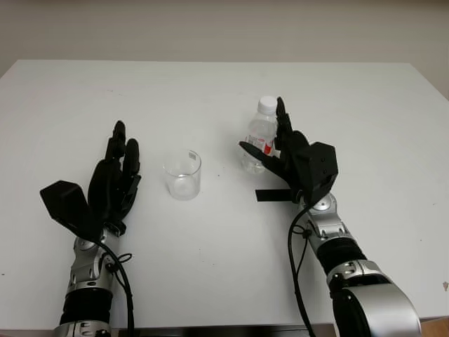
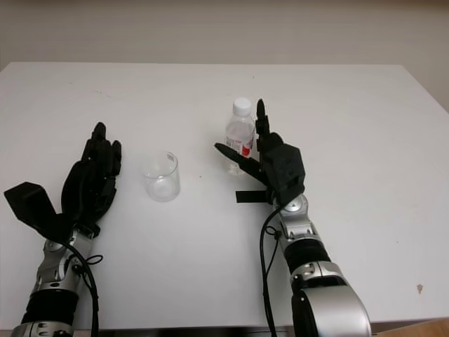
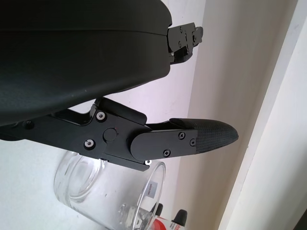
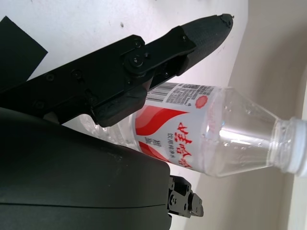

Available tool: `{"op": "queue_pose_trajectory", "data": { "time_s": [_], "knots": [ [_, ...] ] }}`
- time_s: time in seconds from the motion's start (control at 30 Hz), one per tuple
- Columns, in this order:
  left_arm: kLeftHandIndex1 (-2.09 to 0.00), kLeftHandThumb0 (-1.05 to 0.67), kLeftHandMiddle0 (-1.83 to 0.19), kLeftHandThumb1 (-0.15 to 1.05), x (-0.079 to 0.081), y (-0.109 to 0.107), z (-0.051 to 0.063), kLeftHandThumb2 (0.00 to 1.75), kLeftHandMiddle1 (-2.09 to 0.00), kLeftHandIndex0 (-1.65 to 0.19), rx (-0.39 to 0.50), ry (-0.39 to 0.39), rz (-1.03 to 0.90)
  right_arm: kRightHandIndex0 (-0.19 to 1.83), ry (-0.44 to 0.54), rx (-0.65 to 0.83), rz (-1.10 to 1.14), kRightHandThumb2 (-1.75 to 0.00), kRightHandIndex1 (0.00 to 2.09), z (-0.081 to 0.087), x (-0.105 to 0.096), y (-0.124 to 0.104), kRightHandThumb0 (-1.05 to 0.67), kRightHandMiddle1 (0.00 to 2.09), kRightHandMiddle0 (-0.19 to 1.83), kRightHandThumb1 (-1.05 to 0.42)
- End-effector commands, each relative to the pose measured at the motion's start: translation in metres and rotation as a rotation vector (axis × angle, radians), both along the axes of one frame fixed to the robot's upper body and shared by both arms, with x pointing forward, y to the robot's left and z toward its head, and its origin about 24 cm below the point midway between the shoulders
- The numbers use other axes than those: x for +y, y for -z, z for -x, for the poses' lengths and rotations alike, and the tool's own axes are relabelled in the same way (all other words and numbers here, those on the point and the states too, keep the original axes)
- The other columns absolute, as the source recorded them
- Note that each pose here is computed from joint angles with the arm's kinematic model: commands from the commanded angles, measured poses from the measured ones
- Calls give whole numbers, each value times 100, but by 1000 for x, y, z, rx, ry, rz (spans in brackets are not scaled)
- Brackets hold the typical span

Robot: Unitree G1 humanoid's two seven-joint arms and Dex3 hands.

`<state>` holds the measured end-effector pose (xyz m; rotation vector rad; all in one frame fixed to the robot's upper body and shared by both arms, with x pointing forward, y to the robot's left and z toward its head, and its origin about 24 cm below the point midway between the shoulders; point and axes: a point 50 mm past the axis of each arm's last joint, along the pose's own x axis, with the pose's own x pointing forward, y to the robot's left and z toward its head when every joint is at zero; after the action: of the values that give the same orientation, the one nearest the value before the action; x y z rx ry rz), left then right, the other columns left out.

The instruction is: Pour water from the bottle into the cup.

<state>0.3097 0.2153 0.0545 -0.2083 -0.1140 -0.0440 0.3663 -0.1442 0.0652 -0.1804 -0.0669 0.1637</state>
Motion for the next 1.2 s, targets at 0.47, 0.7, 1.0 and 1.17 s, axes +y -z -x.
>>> {"op": "queue_pose_trajectory", "data": {
  "time_s": [0.47,0.7,1.0,1.17],
  "knots": [
    [-6,-71,15,105,-4,2,2,42,-5,15,1,-14,22,4,0,3,-120,-5,13,-18,17,-16,-71,9,-4,-83],
    [-5,-71,15,105,-4,3,3,44,-5,17,-2,-13,18,7,-16,13,-87,-5,119,-20,22,-17,-66,118,-4,-82],
    [-5,-71,14,105,-3,4,2,43,-6,17,-1,-15,18,104,-60,-4,-20,-10,207,-18,22,-16,-49,208,68,-102],
    [-5,-70,14,105,-4,4,2,44,-5,17,-2,-19,16,144,-59,-45,70,-32,209,-17,22,-18,-41,209,118,-105]
  ]
}}
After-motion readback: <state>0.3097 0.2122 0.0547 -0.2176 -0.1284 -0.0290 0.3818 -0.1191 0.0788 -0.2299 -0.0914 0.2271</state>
